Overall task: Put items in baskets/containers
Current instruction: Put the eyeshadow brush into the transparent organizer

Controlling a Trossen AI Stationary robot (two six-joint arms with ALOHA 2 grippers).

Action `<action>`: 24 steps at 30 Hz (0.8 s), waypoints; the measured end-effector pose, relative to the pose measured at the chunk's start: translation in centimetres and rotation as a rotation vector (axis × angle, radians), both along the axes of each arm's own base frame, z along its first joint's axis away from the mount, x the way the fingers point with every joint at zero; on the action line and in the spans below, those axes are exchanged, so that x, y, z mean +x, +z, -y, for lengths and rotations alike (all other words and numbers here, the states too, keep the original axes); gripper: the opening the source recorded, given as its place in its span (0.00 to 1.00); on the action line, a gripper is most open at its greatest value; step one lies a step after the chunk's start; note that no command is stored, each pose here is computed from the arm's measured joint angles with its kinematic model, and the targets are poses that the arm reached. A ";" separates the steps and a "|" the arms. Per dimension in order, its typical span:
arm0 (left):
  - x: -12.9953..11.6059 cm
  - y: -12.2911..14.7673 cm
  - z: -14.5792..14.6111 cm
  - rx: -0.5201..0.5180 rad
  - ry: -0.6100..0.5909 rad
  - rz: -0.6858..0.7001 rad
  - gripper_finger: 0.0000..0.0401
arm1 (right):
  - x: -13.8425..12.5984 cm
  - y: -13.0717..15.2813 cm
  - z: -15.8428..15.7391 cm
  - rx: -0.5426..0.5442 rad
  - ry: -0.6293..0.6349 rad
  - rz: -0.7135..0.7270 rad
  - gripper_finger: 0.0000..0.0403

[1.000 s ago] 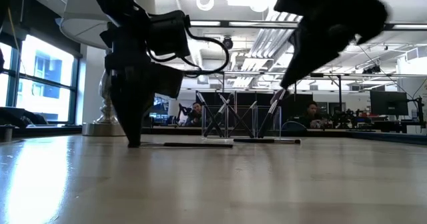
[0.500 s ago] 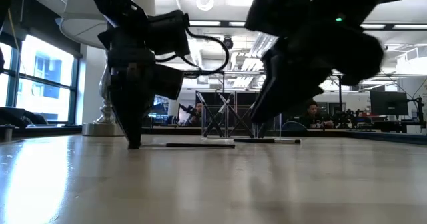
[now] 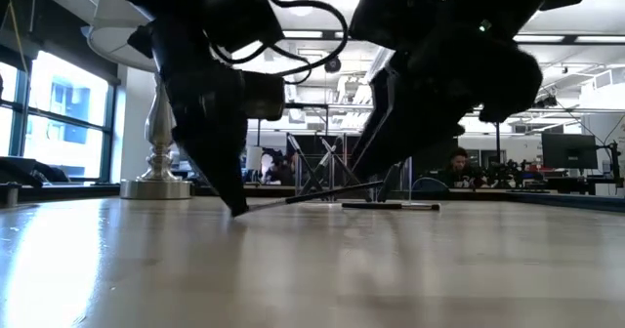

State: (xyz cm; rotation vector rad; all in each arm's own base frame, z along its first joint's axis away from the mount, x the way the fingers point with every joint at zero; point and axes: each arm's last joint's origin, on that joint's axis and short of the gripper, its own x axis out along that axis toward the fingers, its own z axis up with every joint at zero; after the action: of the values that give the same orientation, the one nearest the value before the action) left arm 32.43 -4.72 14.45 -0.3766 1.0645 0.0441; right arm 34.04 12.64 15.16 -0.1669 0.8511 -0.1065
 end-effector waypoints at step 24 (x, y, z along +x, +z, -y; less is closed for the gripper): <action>3.0 6.0 -1.2 -0.031 0.023 0.010 0.00 | 1.7 3.7 3.6 -0.343 0.071 -0.214 0.35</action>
State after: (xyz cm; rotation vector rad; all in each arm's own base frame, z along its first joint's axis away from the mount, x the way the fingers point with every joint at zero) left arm 35.39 -3.57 20.47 -0.4169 1.0515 0.0466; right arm 35.78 9.02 18.85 -0.5371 1.0349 -0.1695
